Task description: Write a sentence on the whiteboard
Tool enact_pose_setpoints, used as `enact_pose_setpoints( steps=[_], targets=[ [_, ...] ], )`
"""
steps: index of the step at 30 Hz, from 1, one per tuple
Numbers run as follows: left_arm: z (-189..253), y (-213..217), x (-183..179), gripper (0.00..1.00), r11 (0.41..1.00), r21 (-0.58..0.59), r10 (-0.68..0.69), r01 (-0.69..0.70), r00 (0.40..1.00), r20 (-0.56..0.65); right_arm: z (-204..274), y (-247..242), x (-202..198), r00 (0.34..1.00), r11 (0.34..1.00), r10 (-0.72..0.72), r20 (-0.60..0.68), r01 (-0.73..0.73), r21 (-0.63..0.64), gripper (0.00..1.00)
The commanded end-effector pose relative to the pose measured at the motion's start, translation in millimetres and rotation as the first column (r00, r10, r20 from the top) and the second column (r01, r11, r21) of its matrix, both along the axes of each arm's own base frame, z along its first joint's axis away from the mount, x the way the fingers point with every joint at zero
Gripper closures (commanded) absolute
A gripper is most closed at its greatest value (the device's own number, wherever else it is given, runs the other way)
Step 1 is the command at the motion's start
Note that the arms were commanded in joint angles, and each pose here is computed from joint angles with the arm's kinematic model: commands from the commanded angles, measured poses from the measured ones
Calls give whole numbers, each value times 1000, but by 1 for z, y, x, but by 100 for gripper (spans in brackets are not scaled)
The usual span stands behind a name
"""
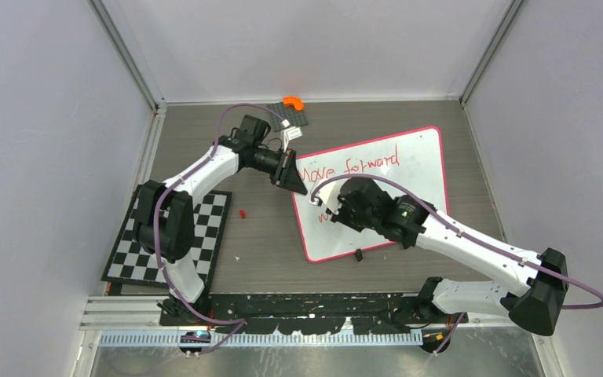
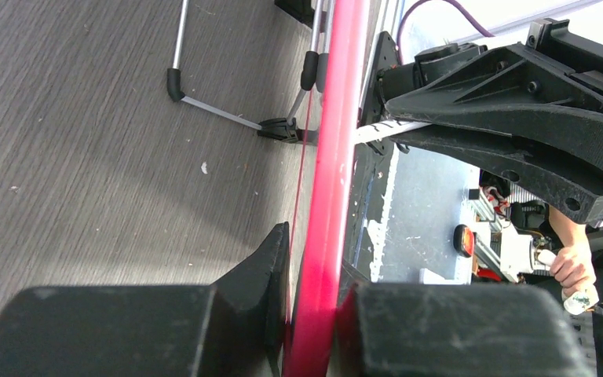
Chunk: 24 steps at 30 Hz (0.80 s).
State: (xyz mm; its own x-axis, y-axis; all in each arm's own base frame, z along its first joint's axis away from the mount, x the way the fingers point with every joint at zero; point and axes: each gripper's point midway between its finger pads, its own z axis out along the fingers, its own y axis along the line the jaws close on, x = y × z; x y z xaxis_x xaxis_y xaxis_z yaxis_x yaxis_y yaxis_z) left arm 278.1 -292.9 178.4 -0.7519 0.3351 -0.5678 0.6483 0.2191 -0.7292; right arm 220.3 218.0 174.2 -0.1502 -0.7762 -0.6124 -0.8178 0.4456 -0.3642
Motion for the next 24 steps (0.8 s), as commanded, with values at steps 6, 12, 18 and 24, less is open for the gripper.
enact_pose_setpoints(
  steps=[6, 12, 18, 24],
  targets=[
    [0, -1, 2, 100, 1000, 26, 11, -10, 1000, -9, 19, -6, -20, 999, 995, 28, -27, -25, 99, 100],
    [-1, -2, 2, 100, 1000, 27, 11, -11, 1000, -10, 14, -12, -13, 1000, 997, -7, -14, 9, 76, 100],
    [0, -2, 2, 100, 1000, 24, 11, -11, 1000, -9, 6, -12, -2, 999, 998, -44, 4, 44, 40, 100],
    [-1, -2, 2, 100, 1000, 23, 8, -8, 1000, -12, 7, -8, 1, 999, 998, -45, 11, 45, 48, 100]
  ],
)
